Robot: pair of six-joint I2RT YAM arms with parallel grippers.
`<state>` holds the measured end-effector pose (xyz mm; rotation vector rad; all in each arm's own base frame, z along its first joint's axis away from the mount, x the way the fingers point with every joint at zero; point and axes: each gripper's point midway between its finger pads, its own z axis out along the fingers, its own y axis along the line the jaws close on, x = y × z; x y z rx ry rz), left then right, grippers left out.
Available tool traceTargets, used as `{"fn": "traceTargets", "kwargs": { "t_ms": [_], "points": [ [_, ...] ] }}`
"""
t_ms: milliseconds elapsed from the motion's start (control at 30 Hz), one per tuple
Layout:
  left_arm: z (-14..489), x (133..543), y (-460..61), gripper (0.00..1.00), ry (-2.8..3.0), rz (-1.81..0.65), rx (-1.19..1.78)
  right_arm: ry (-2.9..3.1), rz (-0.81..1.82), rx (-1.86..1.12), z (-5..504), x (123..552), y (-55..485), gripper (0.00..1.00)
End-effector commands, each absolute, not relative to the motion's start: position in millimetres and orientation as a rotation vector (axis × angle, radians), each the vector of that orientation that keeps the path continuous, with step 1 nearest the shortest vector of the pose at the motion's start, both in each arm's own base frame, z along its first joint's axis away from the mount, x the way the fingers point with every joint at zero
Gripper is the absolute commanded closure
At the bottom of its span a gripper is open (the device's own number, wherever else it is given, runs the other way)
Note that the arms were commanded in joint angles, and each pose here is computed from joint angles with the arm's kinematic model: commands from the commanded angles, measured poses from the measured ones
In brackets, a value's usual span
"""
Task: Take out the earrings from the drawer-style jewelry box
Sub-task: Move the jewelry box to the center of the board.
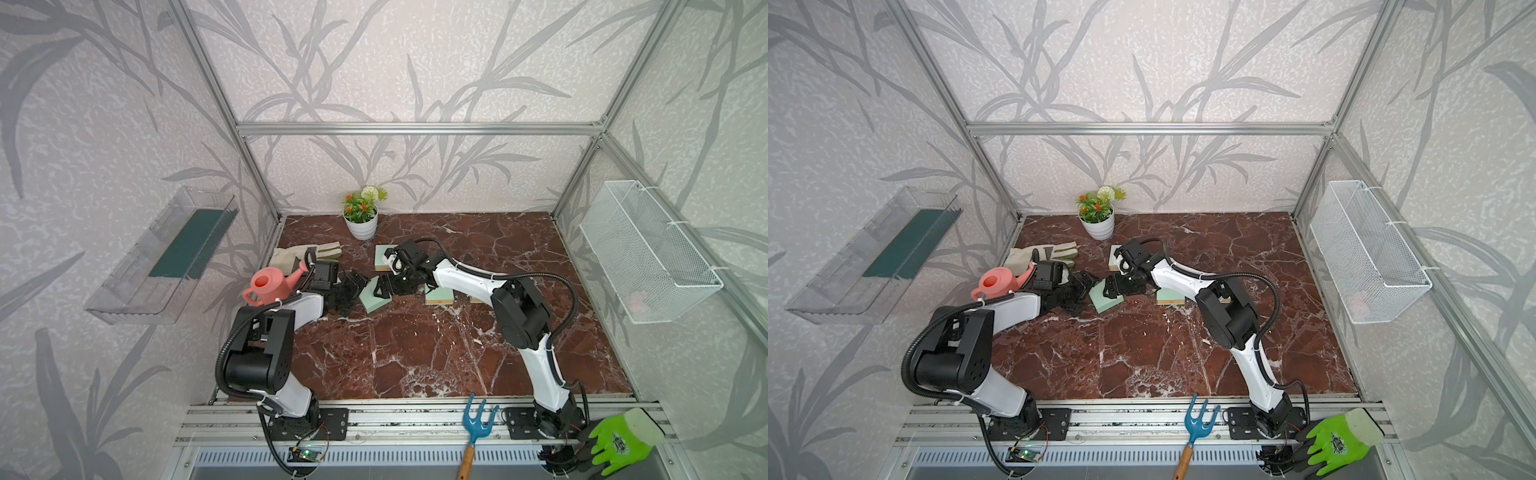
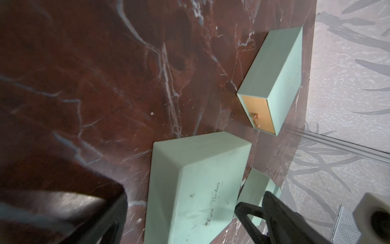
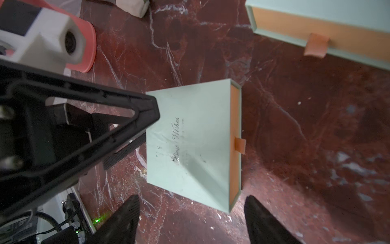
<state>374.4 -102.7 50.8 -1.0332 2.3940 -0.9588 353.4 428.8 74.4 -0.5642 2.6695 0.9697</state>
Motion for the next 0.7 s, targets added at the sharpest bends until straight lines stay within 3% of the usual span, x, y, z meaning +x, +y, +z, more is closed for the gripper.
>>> {"fn": "traceTargets", "kwargs": {
  "t_ms": [0, 233, 467, 667],
  "points": [
    [61, 393, -107, 0.03, 2.337, -1.025, -0.991, 2.653, 1.047, -0.571, 81, 352, 442, 0.23],
    [61, 405, -117, 0.06, 2.334, -1.105, -0.932, 2.661, 1.064, -0.589, 73, 348, 444, 0.24],
    [62, 396, -108, 0.07, 2.345, -1.015, -0.940, 2.673, 0.905, -0.560, 69, 358, 426, 0.24],
    [61, 402, -114, 0.07, 2.351, -1.064, -0.924, 2.691, 1.000, -0.567, 60, 357, 438, 0.24]
  ]
}}
